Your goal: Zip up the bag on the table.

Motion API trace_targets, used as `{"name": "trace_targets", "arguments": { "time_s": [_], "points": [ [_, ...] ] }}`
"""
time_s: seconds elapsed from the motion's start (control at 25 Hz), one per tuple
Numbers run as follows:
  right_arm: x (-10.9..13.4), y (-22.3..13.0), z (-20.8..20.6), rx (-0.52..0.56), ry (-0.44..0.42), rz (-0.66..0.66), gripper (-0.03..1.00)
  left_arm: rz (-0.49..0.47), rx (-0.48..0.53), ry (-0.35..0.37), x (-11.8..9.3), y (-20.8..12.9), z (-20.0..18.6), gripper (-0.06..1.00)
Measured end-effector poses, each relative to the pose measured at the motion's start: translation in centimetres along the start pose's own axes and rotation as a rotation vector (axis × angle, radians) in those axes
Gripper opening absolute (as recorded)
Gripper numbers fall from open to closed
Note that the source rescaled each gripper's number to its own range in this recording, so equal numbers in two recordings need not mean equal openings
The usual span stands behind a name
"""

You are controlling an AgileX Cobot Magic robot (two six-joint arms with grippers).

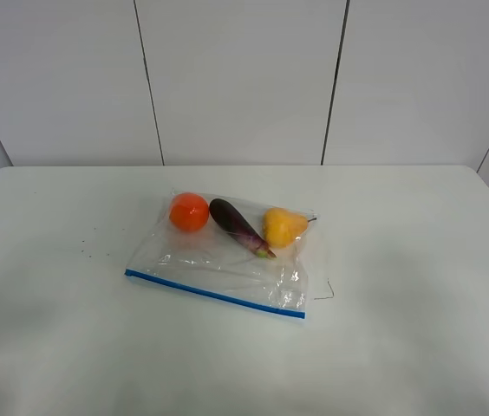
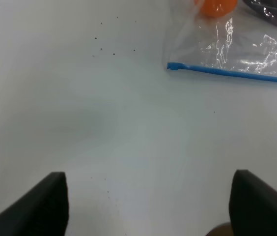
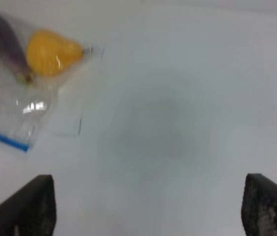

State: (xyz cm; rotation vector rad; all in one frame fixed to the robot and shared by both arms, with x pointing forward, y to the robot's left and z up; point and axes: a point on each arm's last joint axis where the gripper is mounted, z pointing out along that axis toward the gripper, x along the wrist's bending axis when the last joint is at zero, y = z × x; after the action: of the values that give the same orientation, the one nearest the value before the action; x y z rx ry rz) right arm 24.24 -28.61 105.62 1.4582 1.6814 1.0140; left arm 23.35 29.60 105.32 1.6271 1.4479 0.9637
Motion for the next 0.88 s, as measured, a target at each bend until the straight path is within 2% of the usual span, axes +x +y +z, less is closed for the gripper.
{"name": "trace_targets", "arguments": {
  "time_s": [0.12, 0.88],
  "points": [
    [0.09, -0.30, -0.55, -0.037, -0.004, -0.005, 0.85, 0.000, 0.000, 0.000, 0.00, 0.00, 0.00, 0.96],
    [0.07, -0.30, -0.55, -0.037, -0.006, -0.003, 0.85, 0.000, 0.000, 0.000, 0.00, 0.00, 0.00, 0.96]
  ]
}}
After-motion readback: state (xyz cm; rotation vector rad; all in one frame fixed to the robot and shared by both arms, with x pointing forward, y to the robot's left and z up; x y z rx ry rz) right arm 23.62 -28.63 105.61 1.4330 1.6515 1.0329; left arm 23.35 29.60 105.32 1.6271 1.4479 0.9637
